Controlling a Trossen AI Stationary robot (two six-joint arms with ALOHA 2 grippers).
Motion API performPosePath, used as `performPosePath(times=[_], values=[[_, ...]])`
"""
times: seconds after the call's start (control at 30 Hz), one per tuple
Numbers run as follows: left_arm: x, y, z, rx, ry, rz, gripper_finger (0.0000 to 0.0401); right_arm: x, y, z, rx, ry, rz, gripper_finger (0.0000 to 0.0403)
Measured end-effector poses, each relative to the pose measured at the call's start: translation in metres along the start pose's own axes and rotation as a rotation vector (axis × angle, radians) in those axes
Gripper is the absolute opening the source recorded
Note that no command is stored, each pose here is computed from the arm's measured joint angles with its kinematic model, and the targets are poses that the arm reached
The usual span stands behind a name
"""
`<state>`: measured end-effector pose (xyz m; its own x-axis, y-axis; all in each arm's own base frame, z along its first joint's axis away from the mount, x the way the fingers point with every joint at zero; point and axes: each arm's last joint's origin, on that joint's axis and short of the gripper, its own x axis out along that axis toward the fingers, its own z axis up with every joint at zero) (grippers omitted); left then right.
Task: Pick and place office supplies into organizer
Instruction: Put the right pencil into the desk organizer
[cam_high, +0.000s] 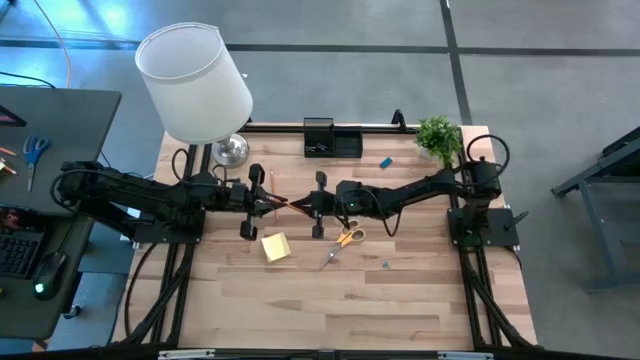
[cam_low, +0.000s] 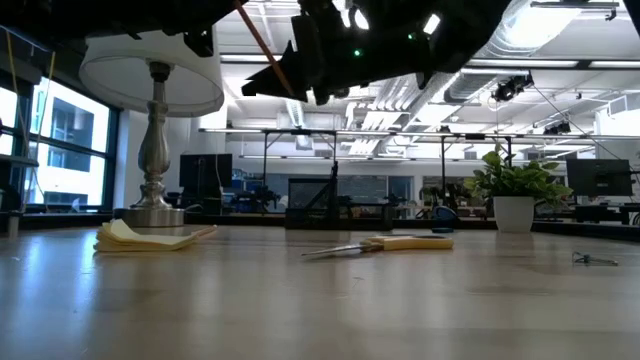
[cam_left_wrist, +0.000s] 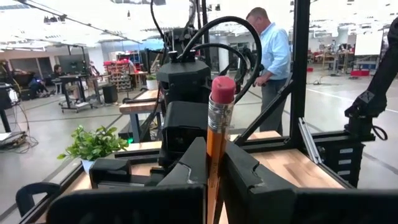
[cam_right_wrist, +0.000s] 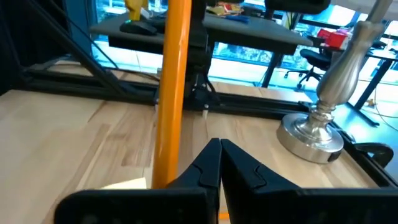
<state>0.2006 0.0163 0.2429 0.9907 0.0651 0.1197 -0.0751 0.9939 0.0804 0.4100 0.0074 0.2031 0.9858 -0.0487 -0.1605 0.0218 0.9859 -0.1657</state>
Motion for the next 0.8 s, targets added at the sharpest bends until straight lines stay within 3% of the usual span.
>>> performPosePath(times=[0.4, 0.57, 0.8], values=[[0.0, 0.0, 0.0, -0.008, -0.005, 0.007, 0.0, 0.029, 0.013, -0.012, 0.017, 0.016, -0.107, 0.0], [0.0, 0.0, 0.0, -0.003, 0.003, 0.009, 0.0, 0.026, 0.012, -0.01, -0.012, 0.034, -0.143, 0.0], [0.0, 0.001, -0.002, 0.006, 0.021, 0.014, 0.0, 0.002, 0.012, 0.023, -0.112, 0.113, -0.245, 0.0]])
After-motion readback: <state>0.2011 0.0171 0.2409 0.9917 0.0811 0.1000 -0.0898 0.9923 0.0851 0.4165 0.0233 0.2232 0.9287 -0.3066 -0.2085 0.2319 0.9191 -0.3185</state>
